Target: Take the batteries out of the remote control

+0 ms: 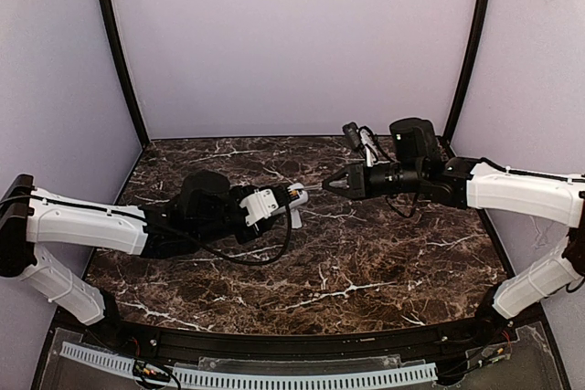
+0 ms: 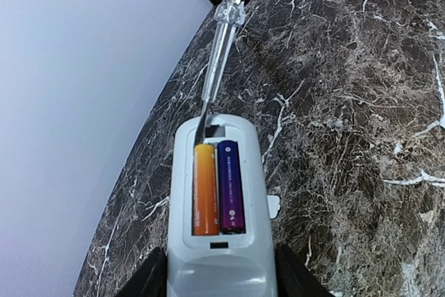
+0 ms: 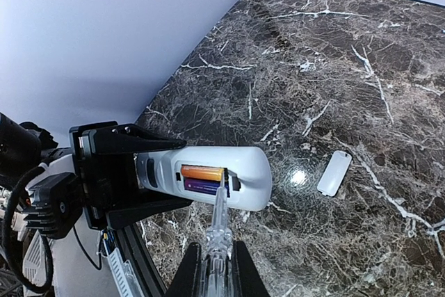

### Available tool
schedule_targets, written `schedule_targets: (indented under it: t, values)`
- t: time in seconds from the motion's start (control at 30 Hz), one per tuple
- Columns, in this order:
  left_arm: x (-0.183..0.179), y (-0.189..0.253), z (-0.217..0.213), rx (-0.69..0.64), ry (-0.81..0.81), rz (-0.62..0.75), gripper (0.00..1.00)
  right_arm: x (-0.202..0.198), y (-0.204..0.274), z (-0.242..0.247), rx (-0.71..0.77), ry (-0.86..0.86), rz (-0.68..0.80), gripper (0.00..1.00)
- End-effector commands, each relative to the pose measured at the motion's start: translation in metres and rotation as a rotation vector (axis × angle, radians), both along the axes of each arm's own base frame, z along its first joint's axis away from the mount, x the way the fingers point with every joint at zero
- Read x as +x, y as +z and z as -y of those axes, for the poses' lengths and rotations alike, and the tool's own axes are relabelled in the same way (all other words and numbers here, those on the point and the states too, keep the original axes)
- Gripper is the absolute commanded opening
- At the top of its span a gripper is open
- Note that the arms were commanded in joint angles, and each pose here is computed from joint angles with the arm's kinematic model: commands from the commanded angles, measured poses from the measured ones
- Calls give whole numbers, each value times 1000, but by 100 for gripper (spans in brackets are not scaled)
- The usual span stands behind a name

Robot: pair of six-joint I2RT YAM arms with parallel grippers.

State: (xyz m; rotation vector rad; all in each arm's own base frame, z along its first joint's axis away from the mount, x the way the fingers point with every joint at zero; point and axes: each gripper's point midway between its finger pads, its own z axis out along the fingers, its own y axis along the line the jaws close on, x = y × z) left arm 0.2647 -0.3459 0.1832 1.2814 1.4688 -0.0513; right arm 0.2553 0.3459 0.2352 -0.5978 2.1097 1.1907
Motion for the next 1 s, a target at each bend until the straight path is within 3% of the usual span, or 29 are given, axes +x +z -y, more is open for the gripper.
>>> schedule_targets:
  t: [0.0, 0.97]
  values:
    - [-11, 20, 11, -78, -74, 13, 0, -35, 22, -20, 113, 191, -8, 0]
    - [-13, -2, 19, -31, -103, -54, 0, -44, 24, -23, 139, 236, -40, 0]
